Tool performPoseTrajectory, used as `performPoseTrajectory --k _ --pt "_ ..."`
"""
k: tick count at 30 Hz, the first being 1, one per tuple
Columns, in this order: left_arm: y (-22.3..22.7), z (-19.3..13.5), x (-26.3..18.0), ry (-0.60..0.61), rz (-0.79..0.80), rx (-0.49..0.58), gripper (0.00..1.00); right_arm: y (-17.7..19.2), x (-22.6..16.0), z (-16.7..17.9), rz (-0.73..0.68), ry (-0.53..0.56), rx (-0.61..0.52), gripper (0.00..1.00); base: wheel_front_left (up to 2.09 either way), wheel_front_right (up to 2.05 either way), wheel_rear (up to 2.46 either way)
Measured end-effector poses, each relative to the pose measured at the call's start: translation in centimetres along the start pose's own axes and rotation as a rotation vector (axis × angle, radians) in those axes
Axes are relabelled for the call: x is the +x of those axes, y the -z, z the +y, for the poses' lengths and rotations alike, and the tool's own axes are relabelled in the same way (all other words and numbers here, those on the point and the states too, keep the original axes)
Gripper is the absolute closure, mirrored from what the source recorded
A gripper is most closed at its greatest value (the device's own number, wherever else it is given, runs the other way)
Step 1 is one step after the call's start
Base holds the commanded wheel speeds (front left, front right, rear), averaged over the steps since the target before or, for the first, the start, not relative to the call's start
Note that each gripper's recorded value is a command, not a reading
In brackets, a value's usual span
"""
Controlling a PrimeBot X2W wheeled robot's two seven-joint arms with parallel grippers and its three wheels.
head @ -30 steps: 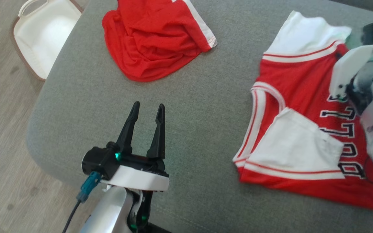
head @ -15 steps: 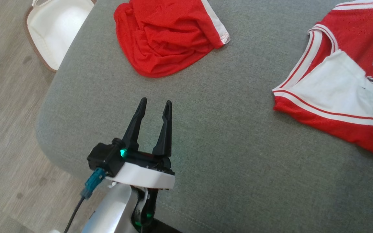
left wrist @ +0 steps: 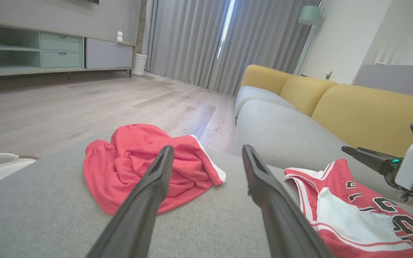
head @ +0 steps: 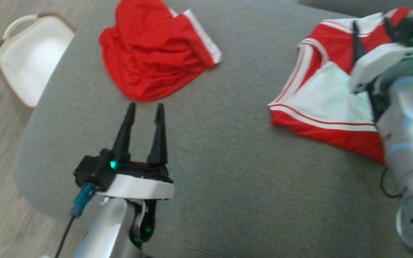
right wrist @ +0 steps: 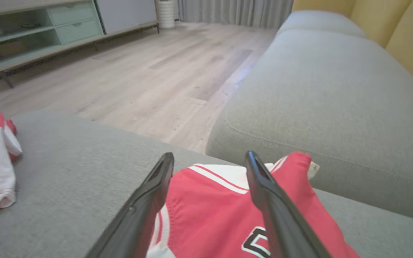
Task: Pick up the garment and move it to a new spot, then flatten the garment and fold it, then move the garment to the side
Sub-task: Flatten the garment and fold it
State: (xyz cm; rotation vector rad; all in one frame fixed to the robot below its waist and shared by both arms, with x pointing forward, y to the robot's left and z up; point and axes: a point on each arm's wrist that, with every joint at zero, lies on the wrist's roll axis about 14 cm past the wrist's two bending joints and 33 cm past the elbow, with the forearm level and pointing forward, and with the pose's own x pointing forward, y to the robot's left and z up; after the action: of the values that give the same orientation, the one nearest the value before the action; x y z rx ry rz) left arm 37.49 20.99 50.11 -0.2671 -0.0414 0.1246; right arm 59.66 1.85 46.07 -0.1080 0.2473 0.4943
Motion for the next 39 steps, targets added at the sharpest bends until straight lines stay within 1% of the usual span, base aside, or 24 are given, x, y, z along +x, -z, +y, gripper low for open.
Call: performPoseTrajectory --k 5,8,10,12,15,18,21,24,27,31,35,39 --pt "-1.1 -1.0 0.3 0.035 -0.04 0.0 0.0 -1.5 -3.0 0.1 -0.081 0.01 0.012 0.0 0.0 0.0 0.0" --pt "-1.1 -1.9 0.1 0.067 -0.045 -0.005 0.0 -2.4 -5.5 -0.3 -0.163 0.027 0.037 0.0 0.0 0.0 0.0" --pt "-1.0 -2.6 0.0 0.087 -0.046 -0.005 0.0 -2.4 -7.5 -0.6 -0.21 0.04 0.072 0.0 0.0 0.0 0.0" --pt "-1.0 -3.1 -0.2 0.107 -0.049 -0.006 0.0 -1.5 -9.7 -0.7 -0.232 0.052 0.102 0.0 0.0 0.0 0.0" --pt "-1.0 -4.0 -0.4 0.138 -0.051 0.022 0.0 0.0 -13.0 -1.4 -0.252 0.087 0.145 0.0 0.0 0.0 0.0" --pt "-0.6 -4.8 -0.7 0.161 -0.044 0.014 0.0 1.1 -16.1 -2.3 -0.273 0.134 0.167 0.0 0.0 0.0 0.0" --pt "-0.2 -5.4 -0.9 0.177 -0.032 0.009 0.0 2.1 -18.5 -2.7 -0.281 0.169 0.181 0.0 0.0 0.0 0.0" --pt "-0.1 -5.6 -0.9 0.188 -0.03 0.011 0.0 3.1 -20.1 -2.4 -0.277 0.187 0.205 0.0 0.0 0.0 0.0" --pt "0.0 -6.0 -0.8 0.203 -0.027 0.008 0.0 3.7 -20.9 -2.2 -0.269 0.196 0.218 0.0 0.0 0.0 0.0" --pt "0.4 -6.1 -0.8 0.207 -0.015 0.008 0.0 3.5 -20.4 -1.8 -0.255 0.179 0.217 0.0 0.0 0.0 0.0" --pt "1.2 -6.0 -0.9 0.206 0.009 0.011 0.0 4.1 -18.8 -1.1 -0.191 0.141 0.201 0.0 0.0 0.0 0.0" --pt "1.6 -5.8 -0.5 0.204 0.023 0.011 0.0 4.3 -16.1 -0.7 -0.131 0.09 0.174 0.0 0.0 0.0 0.0"
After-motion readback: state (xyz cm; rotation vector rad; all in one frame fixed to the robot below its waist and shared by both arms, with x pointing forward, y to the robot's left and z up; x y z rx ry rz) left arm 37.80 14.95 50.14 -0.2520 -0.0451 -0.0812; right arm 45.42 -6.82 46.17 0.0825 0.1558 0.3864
